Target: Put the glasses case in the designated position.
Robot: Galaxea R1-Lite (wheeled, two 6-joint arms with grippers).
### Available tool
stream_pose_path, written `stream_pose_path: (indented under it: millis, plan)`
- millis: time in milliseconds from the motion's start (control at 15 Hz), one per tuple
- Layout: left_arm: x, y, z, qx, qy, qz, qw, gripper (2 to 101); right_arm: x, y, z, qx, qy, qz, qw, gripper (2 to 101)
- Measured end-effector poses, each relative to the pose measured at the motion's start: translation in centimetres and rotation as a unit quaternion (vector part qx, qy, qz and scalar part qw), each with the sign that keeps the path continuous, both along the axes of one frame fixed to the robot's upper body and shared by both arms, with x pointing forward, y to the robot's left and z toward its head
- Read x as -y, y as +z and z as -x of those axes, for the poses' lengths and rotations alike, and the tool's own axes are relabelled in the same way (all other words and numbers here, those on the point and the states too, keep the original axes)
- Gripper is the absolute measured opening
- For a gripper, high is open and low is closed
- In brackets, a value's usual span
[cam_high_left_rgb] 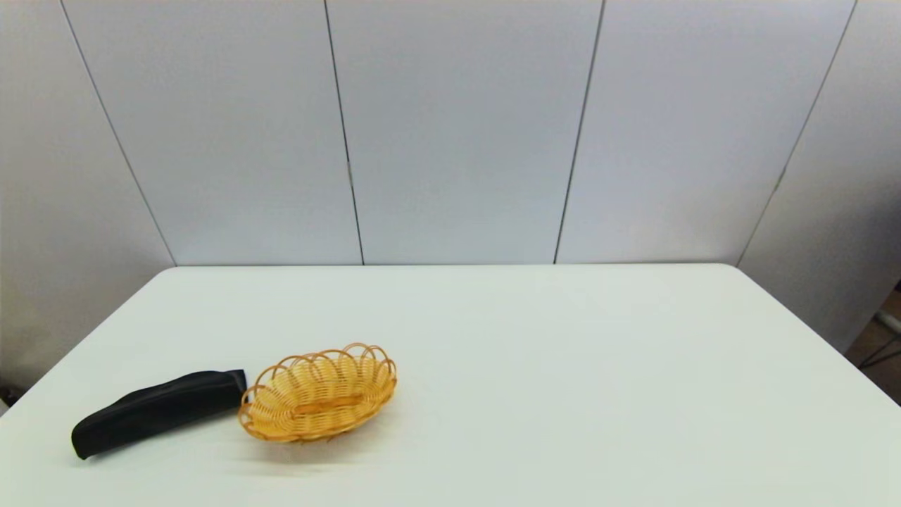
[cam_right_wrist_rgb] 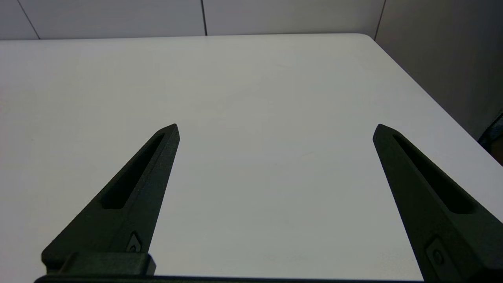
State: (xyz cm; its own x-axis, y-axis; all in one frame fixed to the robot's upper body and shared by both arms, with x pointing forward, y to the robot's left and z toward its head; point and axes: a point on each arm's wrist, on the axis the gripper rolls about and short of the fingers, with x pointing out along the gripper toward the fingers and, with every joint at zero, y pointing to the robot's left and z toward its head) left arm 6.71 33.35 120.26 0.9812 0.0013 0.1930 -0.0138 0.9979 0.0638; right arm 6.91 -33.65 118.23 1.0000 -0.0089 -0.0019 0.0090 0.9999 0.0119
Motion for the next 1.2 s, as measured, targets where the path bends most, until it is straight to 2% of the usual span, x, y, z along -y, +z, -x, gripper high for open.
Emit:
stream_pose_path:
  millis: [200,600,1200]
  plan:
    - [0.0,-2.0,-0.2,-0.096,0.005,0.01,0.995,97.8,0.0,0.0,0.0,0.0,0.0,0.0,1.0,97.7]
    - [0.0,-2.0,-0.2,-0.098,-0.004,0.043,0.994,97.8,0.0,0.0,0.0,0.0,0.0,0.0,1.0,97.7]
    - [0.0,-2.0,-0.2,-0.099,-0.005,0.042,0.994,97.8,0.0,0.0,0.0,0.0,0.0,0.0,1.0,97.7]
